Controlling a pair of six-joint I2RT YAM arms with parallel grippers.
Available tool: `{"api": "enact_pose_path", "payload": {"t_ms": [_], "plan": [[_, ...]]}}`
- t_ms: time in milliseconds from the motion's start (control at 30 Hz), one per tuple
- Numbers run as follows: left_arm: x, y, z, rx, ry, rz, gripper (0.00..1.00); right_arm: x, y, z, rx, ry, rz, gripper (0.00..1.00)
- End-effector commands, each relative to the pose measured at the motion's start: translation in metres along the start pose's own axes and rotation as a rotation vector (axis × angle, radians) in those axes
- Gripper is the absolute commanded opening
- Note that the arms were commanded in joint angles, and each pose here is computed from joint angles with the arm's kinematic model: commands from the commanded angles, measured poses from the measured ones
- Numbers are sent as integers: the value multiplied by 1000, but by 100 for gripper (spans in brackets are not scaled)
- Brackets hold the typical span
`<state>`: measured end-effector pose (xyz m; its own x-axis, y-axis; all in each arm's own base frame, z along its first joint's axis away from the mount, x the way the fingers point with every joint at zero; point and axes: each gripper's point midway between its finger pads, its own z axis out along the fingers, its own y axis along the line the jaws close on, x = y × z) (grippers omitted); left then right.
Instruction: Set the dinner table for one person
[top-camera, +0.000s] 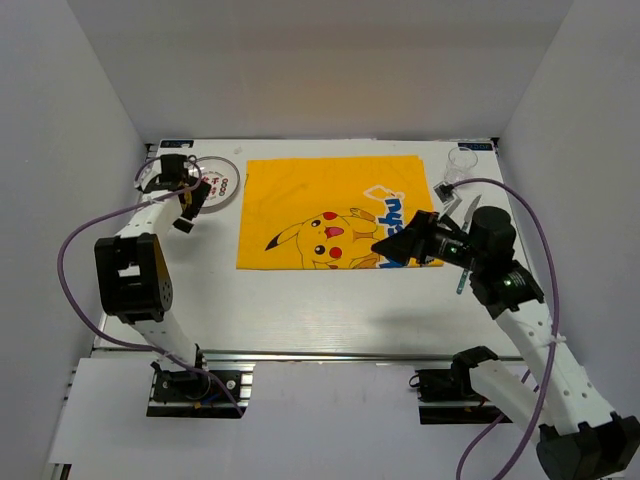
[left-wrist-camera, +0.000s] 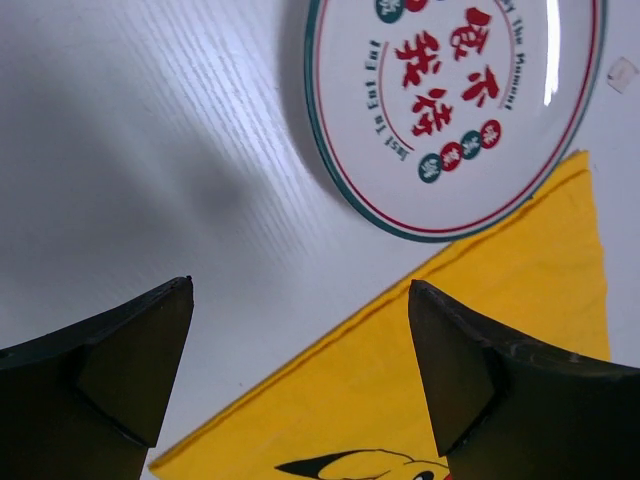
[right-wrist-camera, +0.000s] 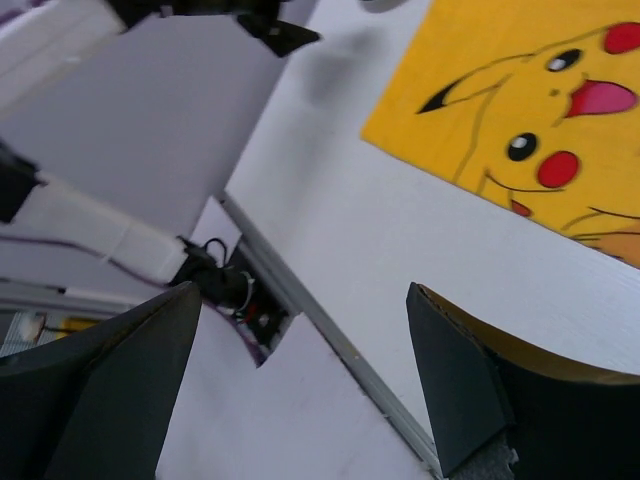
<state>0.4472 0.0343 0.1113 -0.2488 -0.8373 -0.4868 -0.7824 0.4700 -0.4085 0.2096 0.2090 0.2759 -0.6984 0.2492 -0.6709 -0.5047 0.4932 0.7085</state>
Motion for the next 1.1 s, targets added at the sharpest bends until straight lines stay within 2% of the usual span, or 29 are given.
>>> {"api": "enact_pose_path", "payload": {"t_ms": [0,167,367,467,533,600,667,700,800,833,900,933,1033,1067], "plan": [[-13,-22,6,135,-14,-86,98,-3,54,-21,-196,-2,-49,89],[-9,-2,49,84,60,-117,95,6,74,-45,-214,11,-87,89],[-18,6,71,113,33,-133,94,19,70,-57,-171,28,-108,89],[-14,12,88,85,56,-133,91,26,60,-57,-143,36,-100,89],[-14,15,96,86,56,-140,85,29,54,-55,-126,41,-92,89],[-15,13,99,93,53,-139,74,31,49,-53,-108,45,-83,89],[-10,17,108,75,68,-132,68,32,41,-51,-81,38,-72,89],[-16,16,111,77,63,-136,54,31,38,-49,-65,30,-70,89],[-6,22,121,57,92,-137,36,29,37,-47,-62,31,-62,89],[-4,22,123,60,97,-139,24,27,38,-47,-63,29,-64,89],[-1,20,124,70,111,-144,12,24,39,-47,-59,24,-63,89],[-4,21,125,75,110,-154,0,22,41,-47,-59,19,-70,89],[-11,13,117,104,99,-169,0,20,38,-48,-40,13,-72,89],[-18,-1,102,158,98,-171,0,21,39,-49,-41,15,-74,89]]}}
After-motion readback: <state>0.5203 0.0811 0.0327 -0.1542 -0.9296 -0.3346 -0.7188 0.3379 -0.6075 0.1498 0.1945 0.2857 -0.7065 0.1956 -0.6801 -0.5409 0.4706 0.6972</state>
